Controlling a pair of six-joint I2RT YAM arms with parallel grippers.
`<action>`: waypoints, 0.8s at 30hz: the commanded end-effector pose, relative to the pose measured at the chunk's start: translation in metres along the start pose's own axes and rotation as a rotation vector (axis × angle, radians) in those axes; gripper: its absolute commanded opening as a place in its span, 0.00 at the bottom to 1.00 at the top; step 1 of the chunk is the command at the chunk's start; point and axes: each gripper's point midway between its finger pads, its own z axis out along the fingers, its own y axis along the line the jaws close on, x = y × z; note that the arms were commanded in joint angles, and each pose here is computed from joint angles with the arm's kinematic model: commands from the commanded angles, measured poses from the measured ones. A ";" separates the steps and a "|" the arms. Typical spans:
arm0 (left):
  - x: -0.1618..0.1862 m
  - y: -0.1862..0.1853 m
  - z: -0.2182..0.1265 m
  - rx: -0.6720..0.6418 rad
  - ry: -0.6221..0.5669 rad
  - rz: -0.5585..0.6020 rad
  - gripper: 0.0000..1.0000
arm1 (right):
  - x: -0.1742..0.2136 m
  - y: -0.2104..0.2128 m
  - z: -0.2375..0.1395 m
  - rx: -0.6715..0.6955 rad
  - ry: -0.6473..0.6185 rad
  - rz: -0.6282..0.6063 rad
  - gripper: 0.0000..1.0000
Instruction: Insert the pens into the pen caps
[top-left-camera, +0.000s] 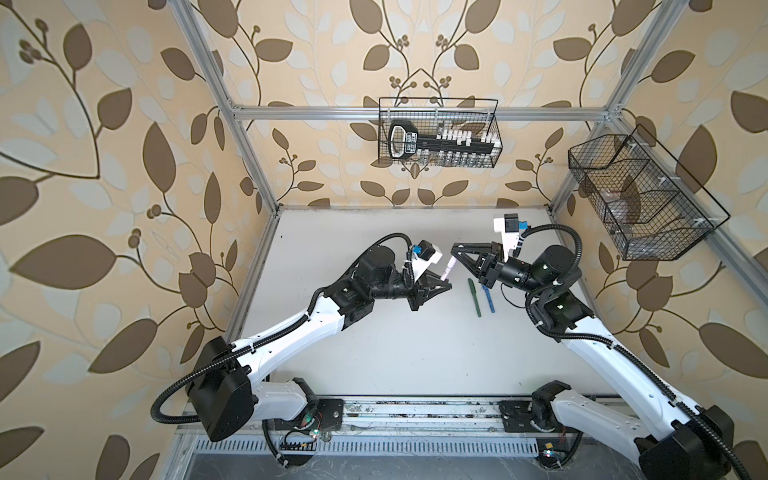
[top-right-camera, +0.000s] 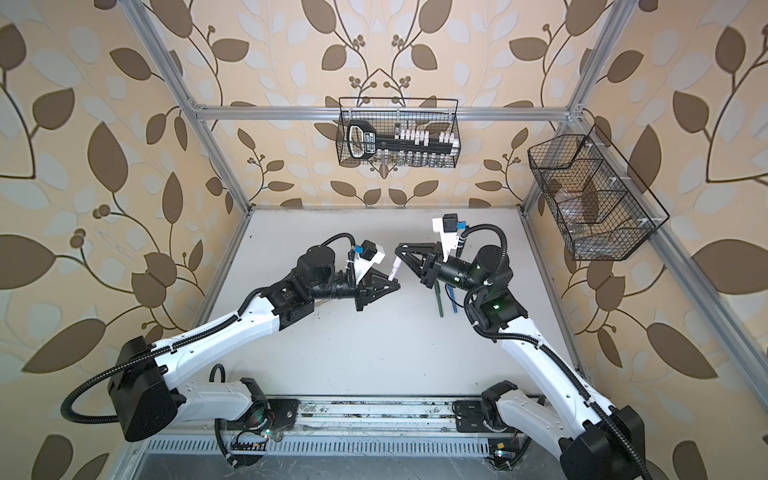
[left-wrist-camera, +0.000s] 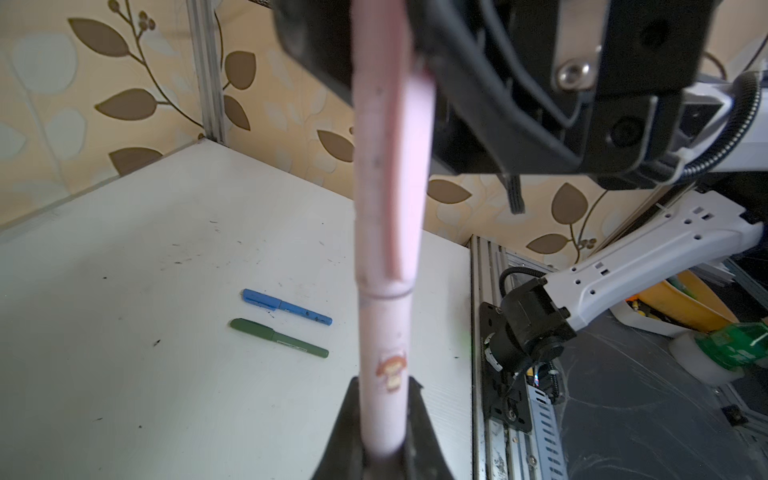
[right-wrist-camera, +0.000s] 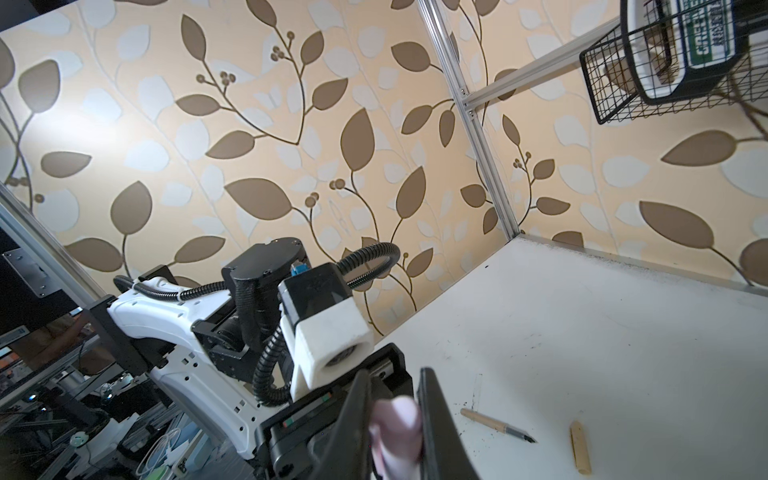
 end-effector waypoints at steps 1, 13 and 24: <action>-0.062 -0.032 -0.015 0.134 -0.177 0.087 0.00 | 0.050 -0.003 -0.005 -0.039 0.222 0.152 0.00; -0.025 -0.058 -0.009 0.358 -0.056 -0.054 0.00 | 0.010 0.014 -0.035 -0.014 0.136 0.021 0.57; -0.005 -0.052 0.001 0.362 0.002 -0.111 0.00 | -0.012 0.031 -0.028 -0.118 0.095 0.011 0.52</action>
